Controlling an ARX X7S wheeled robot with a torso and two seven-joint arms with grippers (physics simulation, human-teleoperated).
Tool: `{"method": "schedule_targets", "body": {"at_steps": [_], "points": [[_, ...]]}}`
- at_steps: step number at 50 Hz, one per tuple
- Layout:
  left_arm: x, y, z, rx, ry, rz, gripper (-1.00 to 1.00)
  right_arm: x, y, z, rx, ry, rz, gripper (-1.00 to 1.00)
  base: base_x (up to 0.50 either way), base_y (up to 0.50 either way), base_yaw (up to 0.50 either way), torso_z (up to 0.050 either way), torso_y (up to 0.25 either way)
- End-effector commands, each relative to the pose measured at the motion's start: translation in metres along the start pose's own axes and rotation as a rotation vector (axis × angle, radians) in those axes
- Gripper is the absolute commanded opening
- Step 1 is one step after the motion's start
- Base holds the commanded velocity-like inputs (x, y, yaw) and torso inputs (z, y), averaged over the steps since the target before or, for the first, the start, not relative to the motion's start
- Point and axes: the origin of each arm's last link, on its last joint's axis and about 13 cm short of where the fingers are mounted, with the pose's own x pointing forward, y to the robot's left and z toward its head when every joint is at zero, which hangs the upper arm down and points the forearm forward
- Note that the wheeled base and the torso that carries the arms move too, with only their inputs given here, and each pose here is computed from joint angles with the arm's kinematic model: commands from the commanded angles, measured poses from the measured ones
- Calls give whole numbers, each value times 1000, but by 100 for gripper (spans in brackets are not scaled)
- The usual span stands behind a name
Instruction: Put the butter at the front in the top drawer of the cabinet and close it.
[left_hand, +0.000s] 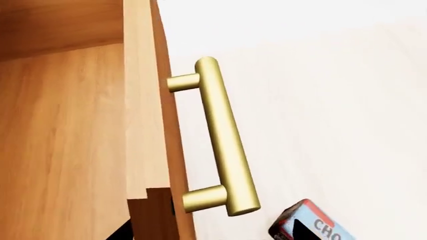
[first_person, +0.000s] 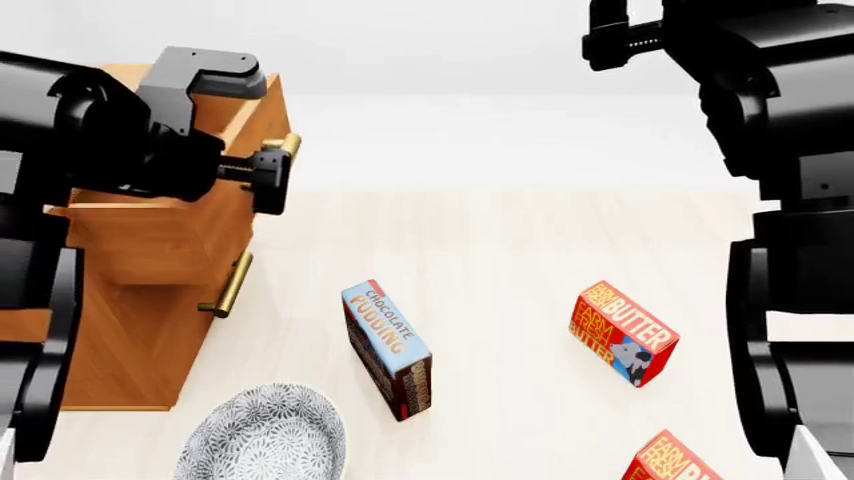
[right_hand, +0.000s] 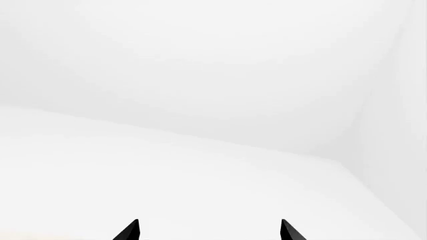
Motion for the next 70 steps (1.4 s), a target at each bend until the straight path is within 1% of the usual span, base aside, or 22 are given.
{"method": "schedule_targets", "body": {"at_steps": [1,14,22,33,41,45,50,54,62,70], "points": [[2,-24,-1,66,18,-90,100,-1,-1,0,0,1,-2,100,0,0,0,0,0],[-5,-52,5,133,3,-182,100,-1,-3,0,3,1,-9,100,0,0,0,0,0],[-9,-74,10,159,-14,-255,100,-4,-8,1,-1,3,-17,100,0,0,0,0,0],[-11,-101,13,200,-22,-325,100,-11,-14,2,-3,4,-35,100,0,0,0,0,1],[-11,-115,12,224,-24,-364,100,-12,-16,3,-5,4,-45,100,0,0,0,0,0],[-14,-119,13,234,-30,-378,100,-13,-17,3,-5,5,-47,100,3,-2,-4,0,0],[-22,-120,20,240,-55,-387,100,-13,-17,3,-4,5,-46,100,0,-2,-5,0,0],[-34,-115,32,247,-98,-370,100,-14,-17,4,-6,6,-45,100,0,-2,-4,0,3],[-68,-97,63,252,-201,-320,100,-14,-17,5,-9,5,-44,100,0,-2,-3,0,3],[-91,-78,81,246,-281,-247,100,-15,-16,6,-18,7,-40,100,0,0,0,0,0]]}}
